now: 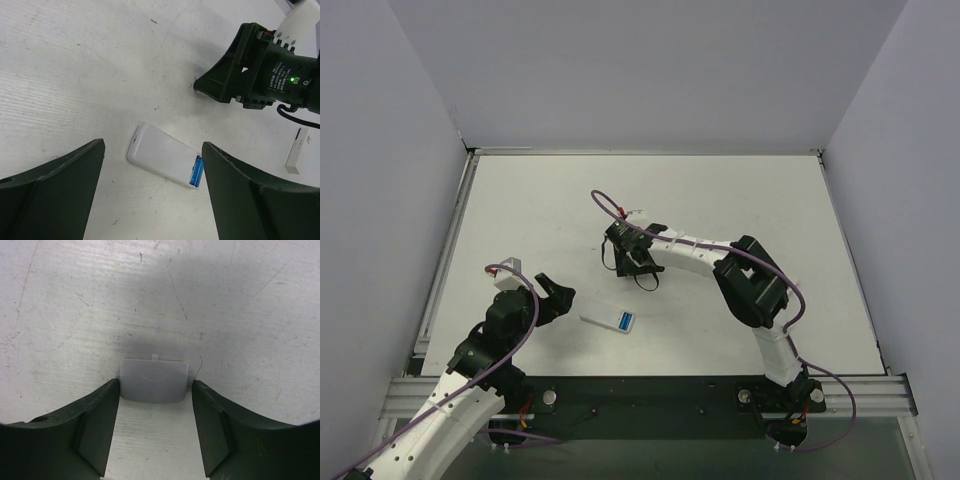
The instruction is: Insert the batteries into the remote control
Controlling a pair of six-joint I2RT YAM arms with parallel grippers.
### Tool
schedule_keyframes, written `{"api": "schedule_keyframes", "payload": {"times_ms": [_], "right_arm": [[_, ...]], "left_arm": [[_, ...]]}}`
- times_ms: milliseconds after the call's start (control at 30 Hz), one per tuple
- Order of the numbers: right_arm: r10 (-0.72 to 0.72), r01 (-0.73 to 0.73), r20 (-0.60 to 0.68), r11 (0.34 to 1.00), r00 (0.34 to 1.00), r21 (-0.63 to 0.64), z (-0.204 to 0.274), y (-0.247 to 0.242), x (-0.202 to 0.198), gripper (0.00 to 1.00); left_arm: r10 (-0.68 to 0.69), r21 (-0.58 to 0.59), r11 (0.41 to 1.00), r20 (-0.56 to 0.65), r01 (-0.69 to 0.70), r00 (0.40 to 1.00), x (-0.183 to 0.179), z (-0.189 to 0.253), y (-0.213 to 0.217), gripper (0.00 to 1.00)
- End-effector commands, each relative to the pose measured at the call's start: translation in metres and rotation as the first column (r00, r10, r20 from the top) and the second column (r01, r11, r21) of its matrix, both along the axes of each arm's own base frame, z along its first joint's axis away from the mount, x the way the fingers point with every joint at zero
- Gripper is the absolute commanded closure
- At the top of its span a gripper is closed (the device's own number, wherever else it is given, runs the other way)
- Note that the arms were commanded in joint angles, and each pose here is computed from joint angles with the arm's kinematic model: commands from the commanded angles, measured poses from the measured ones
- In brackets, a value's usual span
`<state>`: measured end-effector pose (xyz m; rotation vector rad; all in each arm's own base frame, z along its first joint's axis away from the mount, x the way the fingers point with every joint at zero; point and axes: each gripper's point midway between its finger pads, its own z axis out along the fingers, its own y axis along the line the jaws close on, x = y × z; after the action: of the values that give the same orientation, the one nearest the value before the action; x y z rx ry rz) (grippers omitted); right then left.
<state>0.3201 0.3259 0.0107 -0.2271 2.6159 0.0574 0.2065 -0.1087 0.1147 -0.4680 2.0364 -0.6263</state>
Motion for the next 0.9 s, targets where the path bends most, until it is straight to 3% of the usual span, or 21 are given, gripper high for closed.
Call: {"api": "schedule_keyframes", "payload": {"times_ms": [0, 533, 667, 867], "right_arm": [[-0.001, -0.003, -0.049, 0.998, 0.999, -0.065, -0.008, -0.021, -0.021, 0.46], [0.081, -0.087, -0.101, 0.995, 0.992, -0.058, -0.015, -0.021, -0.028, 0.5], [0.088, -0.095, -0.11, 0.994, 0.99, -0.06, -0.016, -0.026, -0.029, 0.58], [0.214, -0.22, -0.097, 0.974, 0.972, -0.055, 0.002, -0.033, -0.039, 0.72]], "left_arm": [[-0.007, -0.023, 1.0, 0.022, 0.007, 1.0, 0.003, 0.006, -0.004, 0.11], [-0.021, -0.03, 0.999, 0.018, 0.022, 1.0, 0.003, 0.004, -0.008, 0.11], [-0.024, -0.033, 0.999, 0.02, 0.024, 1.0, 0.003, 0.006, -0.008, 0.11], [-0.05, -0.02, 0.999, -0.011, 0.05, 0.999, 0.003, -0.004, -0.013, 0.11]]}}
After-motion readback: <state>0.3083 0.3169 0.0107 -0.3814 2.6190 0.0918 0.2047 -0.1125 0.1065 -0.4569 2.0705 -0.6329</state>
